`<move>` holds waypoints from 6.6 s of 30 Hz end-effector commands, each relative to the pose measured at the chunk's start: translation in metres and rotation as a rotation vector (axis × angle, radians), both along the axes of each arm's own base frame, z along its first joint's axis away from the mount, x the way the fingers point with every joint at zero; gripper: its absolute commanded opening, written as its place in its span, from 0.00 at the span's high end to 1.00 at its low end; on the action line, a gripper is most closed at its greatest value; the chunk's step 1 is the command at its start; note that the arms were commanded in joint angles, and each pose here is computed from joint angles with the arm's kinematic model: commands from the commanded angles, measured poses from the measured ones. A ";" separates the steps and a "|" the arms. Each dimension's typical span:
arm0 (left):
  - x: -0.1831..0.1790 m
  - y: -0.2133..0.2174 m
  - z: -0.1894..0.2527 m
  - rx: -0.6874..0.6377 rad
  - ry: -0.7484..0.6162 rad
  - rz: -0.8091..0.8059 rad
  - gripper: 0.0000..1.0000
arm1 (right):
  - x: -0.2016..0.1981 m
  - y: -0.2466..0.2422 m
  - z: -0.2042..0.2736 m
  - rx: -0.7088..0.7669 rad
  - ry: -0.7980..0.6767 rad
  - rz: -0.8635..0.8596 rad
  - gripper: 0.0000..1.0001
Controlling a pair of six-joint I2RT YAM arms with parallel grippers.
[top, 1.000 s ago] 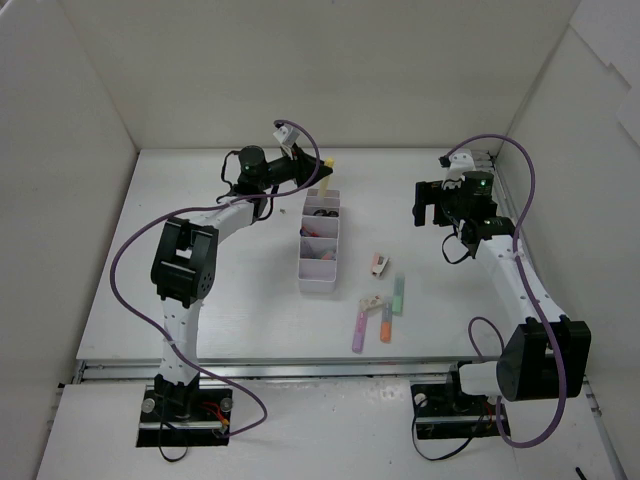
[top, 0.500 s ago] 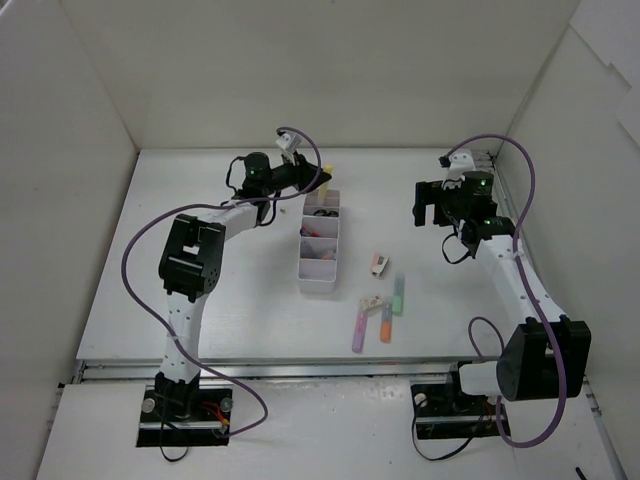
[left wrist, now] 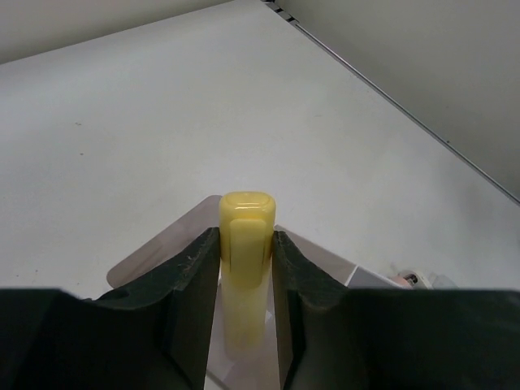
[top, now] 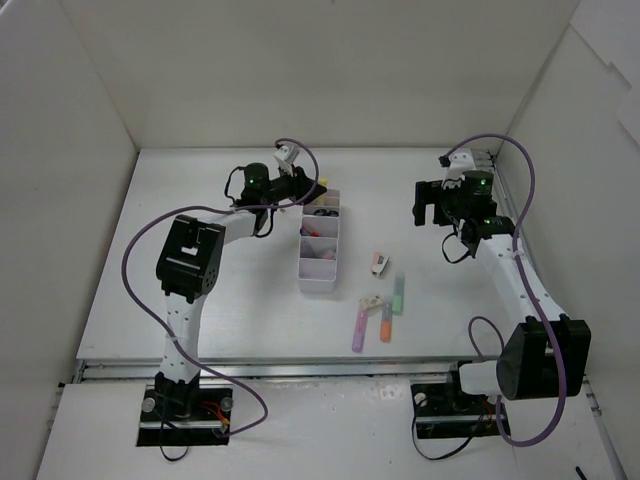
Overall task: Sort the stationery into containers
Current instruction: Place the pen in the storage box, then pick up the pen from the corner of the board, then place the pen in the storage box.
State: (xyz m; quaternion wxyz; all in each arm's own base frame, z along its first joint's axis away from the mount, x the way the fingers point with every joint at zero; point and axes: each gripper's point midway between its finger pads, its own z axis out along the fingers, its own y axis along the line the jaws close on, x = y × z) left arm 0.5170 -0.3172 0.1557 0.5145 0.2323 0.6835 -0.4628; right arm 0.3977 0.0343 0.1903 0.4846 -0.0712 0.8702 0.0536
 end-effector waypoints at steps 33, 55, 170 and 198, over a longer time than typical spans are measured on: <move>-0.057 0.099 0.133 0.180 0.029 0.373 0.01 | -0.070 0.085 -0.029 0.020 0.195 0.196 0.02; -0.177 0.152 0.082 0.227 0.217 0.522 0.01 | -0.212 0.104 -0.141 0.150 0.534 -0.355 0.22; -0.173 0.019 0.218 -0.250 -0.071 -0.722 1.00 | 0.003 0.212 0.205 0.895 -0.329 0.717 0.02; -0.164 0.025 0.231 -0.297 -0.119 -0.676 1.00 | -0.008 0.233 0.181 0.883 -0.275 0.790 0.75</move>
